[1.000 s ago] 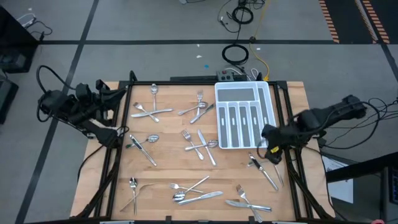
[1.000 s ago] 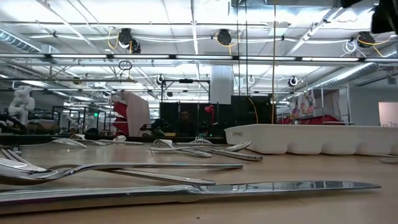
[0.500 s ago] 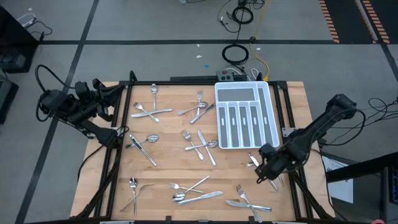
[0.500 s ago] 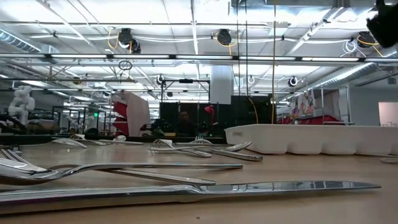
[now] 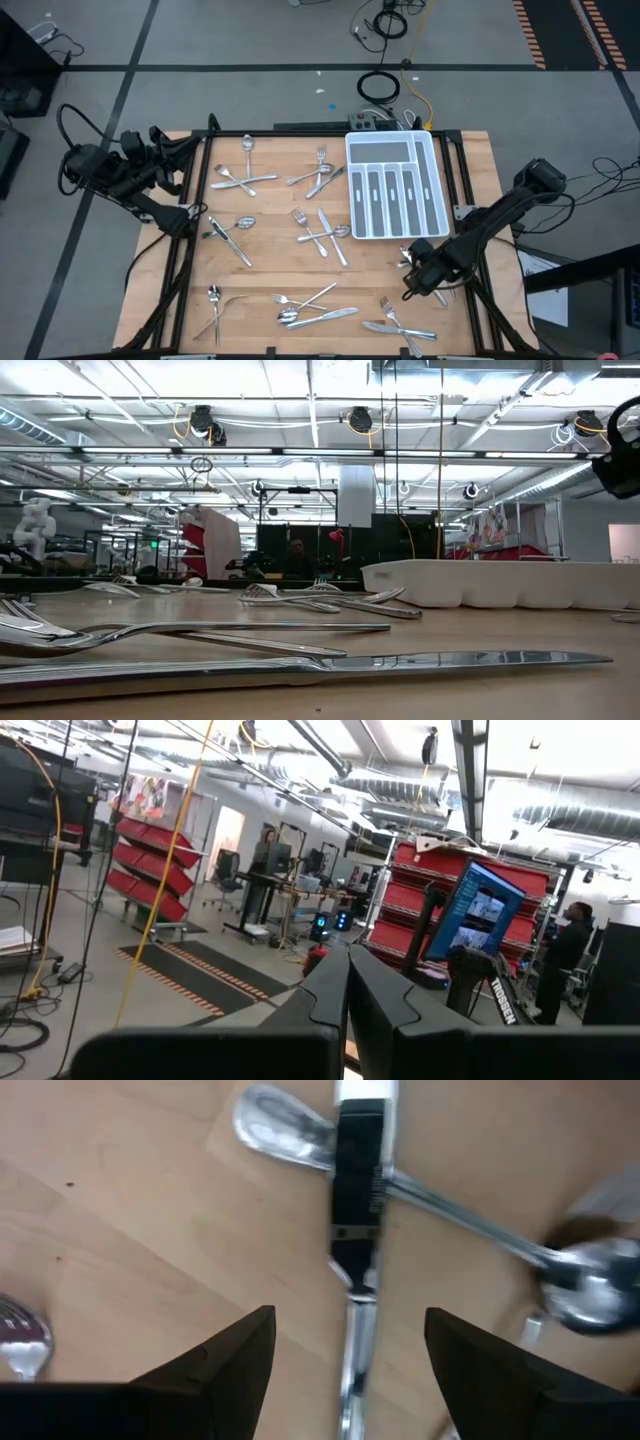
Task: Sort silverware
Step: Put the silver knife into the white silverware tray
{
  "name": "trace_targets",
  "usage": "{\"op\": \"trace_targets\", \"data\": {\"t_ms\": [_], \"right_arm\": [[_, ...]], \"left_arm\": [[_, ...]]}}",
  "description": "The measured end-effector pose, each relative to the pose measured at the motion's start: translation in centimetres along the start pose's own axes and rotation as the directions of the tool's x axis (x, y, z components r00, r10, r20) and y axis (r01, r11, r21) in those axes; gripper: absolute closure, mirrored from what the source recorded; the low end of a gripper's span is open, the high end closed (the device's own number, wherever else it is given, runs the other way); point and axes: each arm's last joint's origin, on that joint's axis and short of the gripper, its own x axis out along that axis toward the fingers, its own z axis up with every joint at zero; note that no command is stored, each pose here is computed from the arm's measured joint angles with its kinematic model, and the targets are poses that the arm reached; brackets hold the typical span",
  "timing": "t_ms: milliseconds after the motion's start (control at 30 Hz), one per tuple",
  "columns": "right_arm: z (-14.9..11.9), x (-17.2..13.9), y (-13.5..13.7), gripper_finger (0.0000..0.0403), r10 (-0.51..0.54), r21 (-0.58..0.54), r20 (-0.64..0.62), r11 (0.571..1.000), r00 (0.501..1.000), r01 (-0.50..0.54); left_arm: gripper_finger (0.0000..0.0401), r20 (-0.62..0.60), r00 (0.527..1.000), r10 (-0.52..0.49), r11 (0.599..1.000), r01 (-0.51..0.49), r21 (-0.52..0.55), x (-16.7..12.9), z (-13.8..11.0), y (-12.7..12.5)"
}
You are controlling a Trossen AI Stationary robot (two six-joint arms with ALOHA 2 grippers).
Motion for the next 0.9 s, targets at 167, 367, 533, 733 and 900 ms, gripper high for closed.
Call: {"op": "trace_targets", "data": {"t_ms": [167,367,533,733,900], "right_arm": [[0.2,1.8,-0.9,0.0155,-0.022,-0.001,-0.002,1.0,1.0,0.022],[0.2,3.0,-2.0,0.0157,-0.045,-0.007,-0.034,0.999,0.998,0.045],[0.2,3.2,-2.0,0.0198,-0.032,-0.054,-0.048,0.998,0.998,0.029],[0.1,3.2,-1.8,0.0312,-0.013,-0.102,-0.103,0.995,0.995,0.002],[0.0,3.2,-1.6,0.0391,0.005,-0.107,-0.12,0.994,0.993,-0.018]], "left_arm": [[0.0386,-0.021,1.0,0.005,1.0,-0.005,0.029,0.0,-0.3,0.0],[0.0386,-0.031,0.999,0.015,0.999,-0.014,0.041,0.0,-0.5,0.0],[0.0386,-0.031,0.999,0.015,0.999,-0.014,0.041,0.0,-0.5,0.0],[0.0386,-0.031,0.999,0.015,0.999,-0.014,0.042,0.0,-0.5,0.0],[0.0386,-0.041,0.999,0.015,0.998,-0.013,0.055,0.0,-0.6,0.0]]}}
